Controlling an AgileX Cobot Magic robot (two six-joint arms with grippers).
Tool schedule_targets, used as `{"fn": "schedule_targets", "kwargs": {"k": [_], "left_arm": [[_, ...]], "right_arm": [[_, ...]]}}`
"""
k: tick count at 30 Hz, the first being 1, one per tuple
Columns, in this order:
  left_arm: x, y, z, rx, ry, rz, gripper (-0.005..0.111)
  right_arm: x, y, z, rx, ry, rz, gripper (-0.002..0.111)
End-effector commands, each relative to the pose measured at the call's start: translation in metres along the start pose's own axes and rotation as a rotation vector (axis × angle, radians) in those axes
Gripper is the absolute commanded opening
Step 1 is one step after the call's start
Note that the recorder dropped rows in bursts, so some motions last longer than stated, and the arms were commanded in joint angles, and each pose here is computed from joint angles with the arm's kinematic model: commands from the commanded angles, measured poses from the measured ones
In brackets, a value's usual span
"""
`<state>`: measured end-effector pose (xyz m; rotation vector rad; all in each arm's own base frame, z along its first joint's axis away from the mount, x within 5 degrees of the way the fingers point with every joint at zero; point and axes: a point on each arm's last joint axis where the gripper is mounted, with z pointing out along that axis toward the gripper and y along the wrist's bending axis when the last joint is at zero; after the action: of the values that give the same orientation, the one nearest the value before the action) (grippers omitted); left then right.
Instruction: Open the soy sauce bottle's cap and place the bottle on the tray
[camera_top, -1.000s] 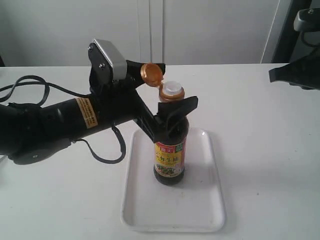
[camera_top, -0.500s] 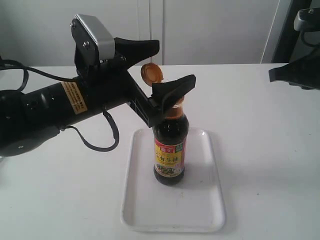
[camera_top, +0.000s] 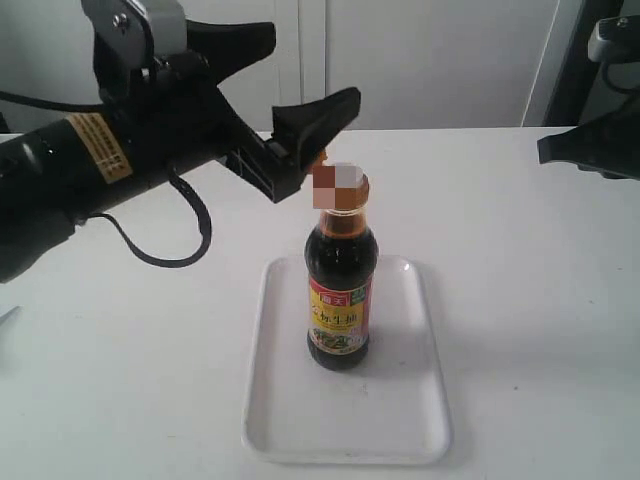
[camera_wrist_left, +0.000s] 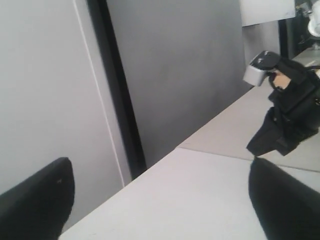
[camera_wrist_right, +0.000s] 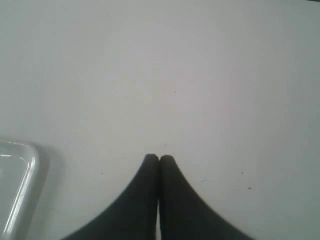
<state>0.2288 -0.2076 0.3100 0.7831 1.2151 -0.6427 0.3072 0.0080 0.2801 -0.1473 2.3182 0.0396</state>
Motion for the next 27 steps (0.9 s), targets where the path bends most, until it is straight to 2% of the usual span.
{"fn": "schedule_targets", "kwargs": {"k": [1, 5, 7, 8, 16, 27], "left_arm": [[-0.008, 0.006, -0.007, -0.079, 0.060, 0.019, 0.070], [-0.015, 0.013, -0.013, -0.170, 0.077, -0.002, 0.030], [-0.017, 0.017, -0.017, -0.207, 0.098, 0.028, 0.007], [-0.018, 0.018, -0.018, -0.219, 0.109, 0.047, 0.000], [-0.015, 0.036, -0.036, -0.356, 0.295, 0.091, 0.000], [-0.019, 0.080, -0.078, -0.468, 0.538, 0.095, 0.000]], "right_arm": [[-0.001, -0.001, -0.001, 0.005, -0.015, -0.002, 0.000], [-0.001, -0.001, -0.001, 0.005, -0.015, -0.002, 0.000], [-0.001, -0.001, -0.001, 0.005, -0.015, -0.002, 0.000], [-0.001, -0.001, -0.001, 0.005, -0.015, -0.002, 0.000], [-0.001, -0.001, -0.001, 0.005, -0.015, -0.002, 0.000], [-0.001, -0.001, -0.001, 0.005, -0.015, -0.002, 0.000]]}}
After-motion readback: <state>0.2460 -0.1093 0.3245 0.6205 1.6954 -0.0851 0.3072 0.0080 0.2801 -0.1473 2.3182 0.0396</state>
